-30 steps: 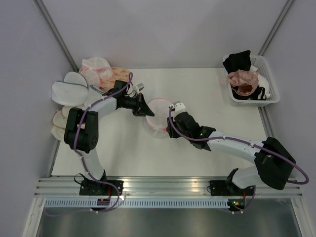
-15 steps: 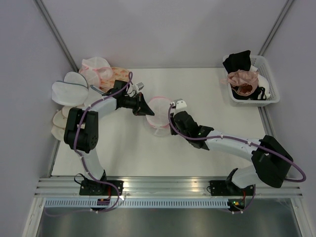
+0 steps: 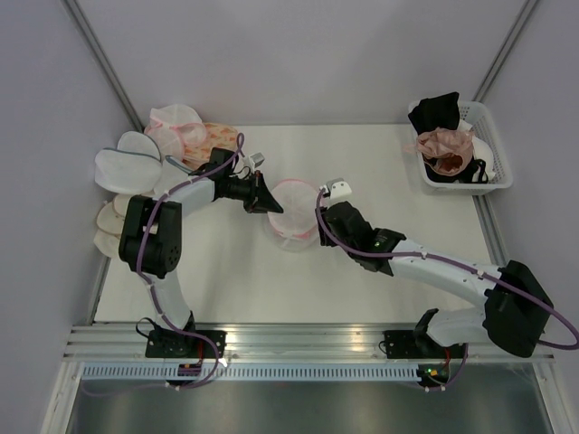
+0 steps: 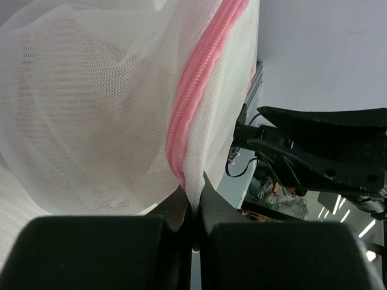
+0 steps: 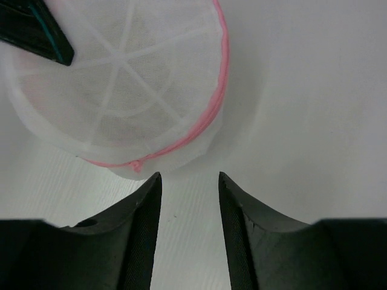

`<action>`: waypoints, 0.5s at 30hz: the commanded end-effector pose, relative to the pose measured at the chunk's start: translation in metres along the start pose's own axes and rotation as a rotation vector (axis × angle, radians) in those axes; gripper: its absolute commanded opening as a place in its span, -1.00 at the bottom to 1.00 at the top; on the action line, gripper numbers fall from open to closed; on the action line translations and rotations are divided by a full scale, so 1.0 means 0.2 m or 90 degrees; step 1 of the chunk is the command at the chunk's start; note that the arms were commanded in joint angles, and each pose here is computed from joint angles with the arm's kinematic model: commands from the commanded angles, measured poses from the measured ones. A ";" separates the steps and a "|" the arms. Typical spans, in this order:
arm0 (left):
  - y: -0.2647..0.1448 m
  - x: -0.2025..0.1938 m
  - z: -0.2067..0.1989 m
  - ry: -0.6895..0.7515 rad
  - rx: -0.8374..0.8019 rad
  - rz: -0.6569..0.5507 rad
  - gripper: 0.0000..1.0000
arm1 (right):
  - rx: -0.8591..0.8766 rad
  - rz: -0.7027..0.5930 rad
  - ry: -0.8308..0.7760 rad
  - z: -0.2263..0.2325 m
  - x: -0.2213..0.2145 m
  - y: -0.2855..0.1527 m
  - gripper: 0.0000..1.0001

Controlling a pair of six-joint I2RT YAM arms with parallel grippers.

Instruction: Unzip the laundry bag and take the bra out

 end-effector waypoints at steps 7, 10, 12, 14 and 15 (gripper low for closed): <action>0.00 0.00 -0.05 0.010 -0.023 0.006 -0.95 | 0.099 -0.009 0.016 0.13 -0.06 0.05 0.03; -0.01 0.00 -0.06 0.007 -0.022 0.004 -0.95 | 0.106 -0.022 0.021 0.17 -0.05 0.09 0.01; 0.00 -0.01 -0.06 0.005 -0.022 0.005 -0.95 | 0.110 -0.035 0.023 0.19 -0.02 0.10 -0.01; 0.00 -0.02 -0.05 0.003 -0.021 0.007 -0.95 | 0.117 -0.046 0.025 0.21 0.01 0.11 -0.03; 0.00 -0.02 -0.04 0.001 -0.020 0.007 -0.95 | 0.120 -0.048 0.024 0.22 0.02 0.11 -0.03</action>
Point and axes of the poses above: each gripper's point midway between its finger pads, its own y axis out along the fingers, its own z axis along the line the jaws close on, x = y × z, the point moved 7 cm from there along -y, back along the fingers, and after that the axes turned 12 degrees about -y, right-handed, at the moved point
